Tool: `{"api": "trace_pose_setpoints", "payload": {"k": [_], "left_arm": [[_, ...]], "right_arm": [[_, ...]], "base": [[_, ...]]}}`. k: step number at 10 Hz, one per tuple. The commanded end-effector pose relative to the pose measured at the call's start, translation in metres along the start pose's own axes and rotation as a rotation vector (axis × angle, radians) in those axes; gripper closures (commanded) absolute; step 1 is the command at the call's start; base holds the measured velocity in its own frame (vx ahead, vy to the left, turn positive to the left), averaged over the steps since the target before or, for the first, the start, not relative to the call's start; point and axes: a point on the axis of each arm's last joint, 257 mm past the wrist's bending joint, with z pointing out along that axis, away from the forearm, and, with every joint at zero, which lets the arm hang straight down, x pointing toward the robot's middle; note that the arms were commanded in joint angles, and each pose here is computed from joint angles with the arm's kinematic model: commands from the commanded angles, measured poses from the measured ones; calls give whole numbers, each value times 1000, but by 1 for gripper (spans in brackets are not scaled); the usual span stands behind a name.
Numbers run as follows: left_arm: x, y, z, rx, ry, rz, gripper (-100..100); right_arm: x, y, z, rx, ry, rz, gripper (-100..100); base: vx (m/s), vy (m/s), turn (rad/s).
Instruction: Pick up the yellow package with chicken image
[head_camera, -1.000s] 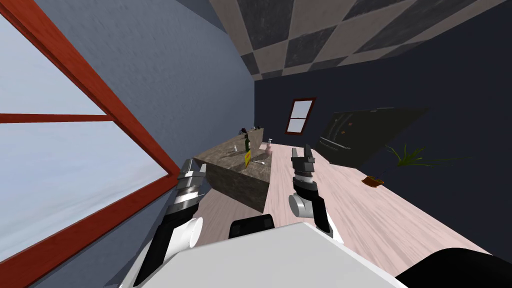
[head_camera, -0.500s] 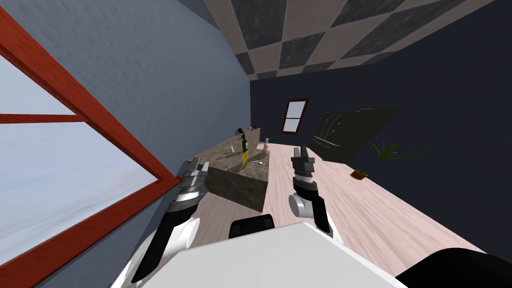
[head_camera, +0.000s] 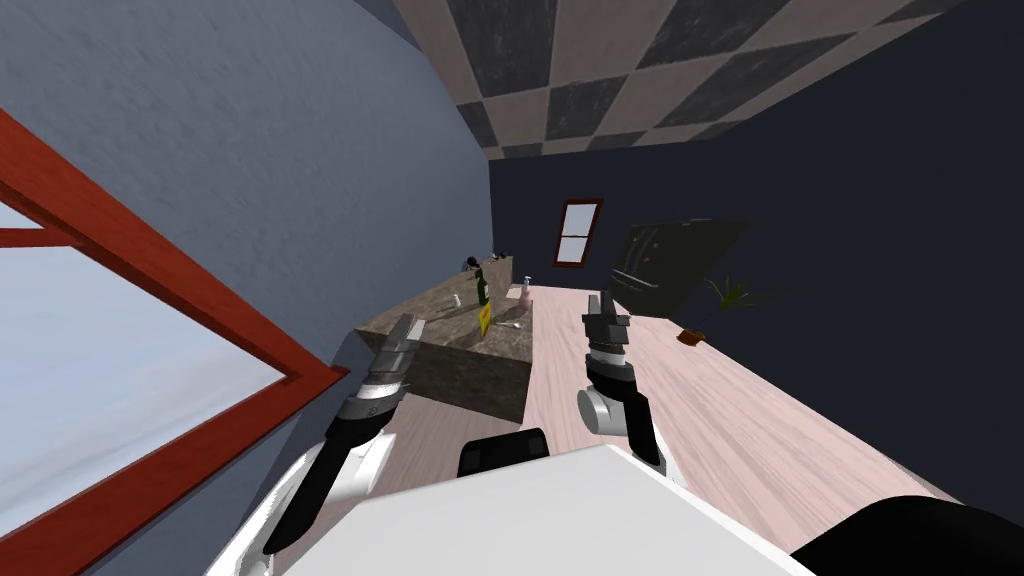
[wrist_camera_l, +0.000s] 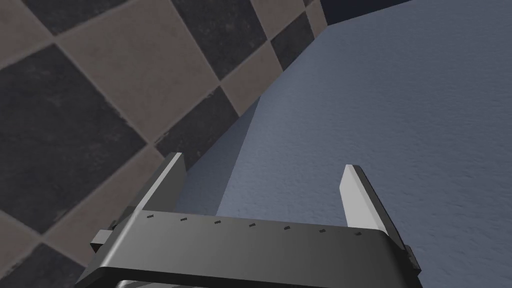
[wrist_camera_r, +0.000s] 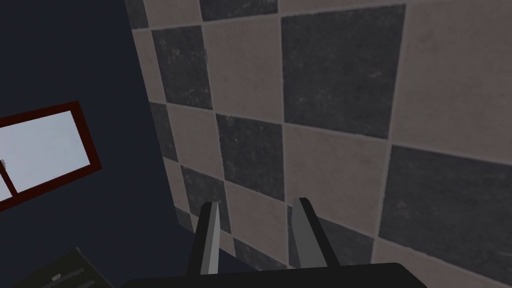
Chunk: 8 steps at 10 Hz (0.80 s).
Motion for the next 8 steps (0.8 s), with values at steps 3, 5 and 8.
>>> {"api": "trace_pose_setpoints", "payload": {"k": [3, 5, 8], "left_arm": [[17, -8, 3, 61, 94, 93, -100], [28, -14, 3, 107, 158, 156, -100], [51, -26, 0, 209, 273, 278, -100]], "right_arm": [[0, 0, 0, 0, 0, 0, 0], [0, 0, 0, 0, 0, 0, 0], [0, 0, 0, 0, 0, 0, 0]], "base": [[5, 28, -130], [5, 33, -153], [2, 29, -184]]}}
